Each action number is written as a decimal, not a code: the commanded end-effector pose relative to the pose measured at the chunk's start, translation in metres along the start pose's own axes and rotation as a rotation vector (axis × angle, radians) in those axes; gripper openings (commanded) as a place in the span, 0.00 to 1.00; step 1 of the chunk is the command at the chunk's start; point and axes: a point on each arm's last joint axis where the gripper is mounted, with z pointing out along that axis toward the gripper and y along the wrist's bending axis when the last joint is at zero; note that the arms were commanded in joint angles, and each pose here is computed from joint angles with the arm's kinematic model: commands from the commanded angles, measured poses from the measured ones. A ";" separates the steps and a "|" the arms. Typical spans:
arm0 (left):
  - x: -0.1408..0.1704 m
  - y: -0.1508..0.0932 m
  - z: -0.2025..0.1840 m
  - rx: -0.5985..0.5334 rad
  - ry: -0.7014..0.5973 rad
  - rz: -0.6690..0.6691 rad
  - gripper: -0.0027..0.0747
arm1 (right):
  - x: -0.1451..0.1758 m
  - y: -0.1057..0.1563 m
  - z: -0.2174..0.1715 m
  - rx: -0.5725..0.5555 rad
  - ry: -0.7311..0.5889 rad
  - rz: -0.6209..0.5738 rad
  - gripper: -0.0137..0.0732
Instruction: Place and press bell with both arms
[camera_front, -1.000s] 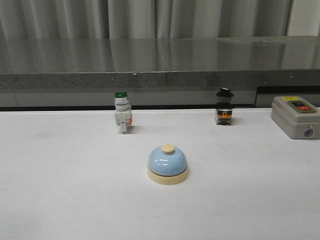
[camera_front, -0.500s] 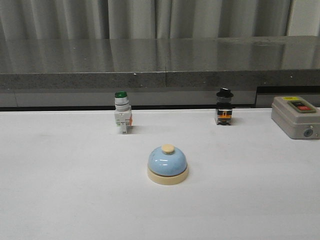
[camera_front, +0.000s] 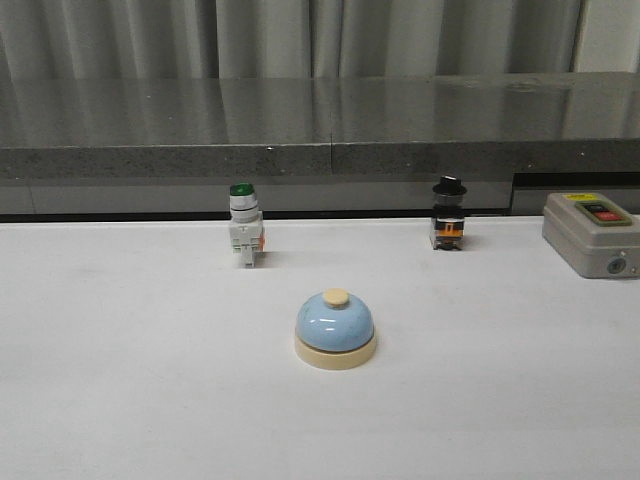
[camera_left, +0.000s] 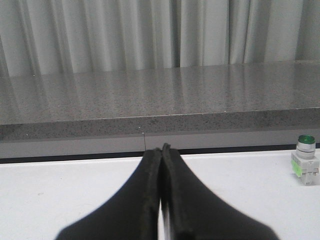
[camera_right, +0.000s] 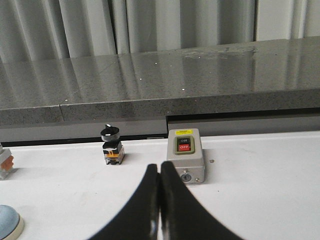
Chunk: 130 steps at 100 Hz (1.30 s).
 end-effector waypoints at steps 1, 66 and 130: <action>0.000 0.000 -0.002 -0.003 -0.096 0.000 0.01 | -0.013 0.001 0.000 -0.005 -0.086 -0.008 0.08; 0.003 0.000 -0.002 -0.003 -0.130 -0.010 0.01 | -0.013 0.001 0.000 -0.005 -0.084 -0.008 0.08; 0.003 0.000 -0.002 -0.003 -0.130 -0.010 0.01 | -0.013 0.001 0.000 -0.005 -0.084 -0.008 0.08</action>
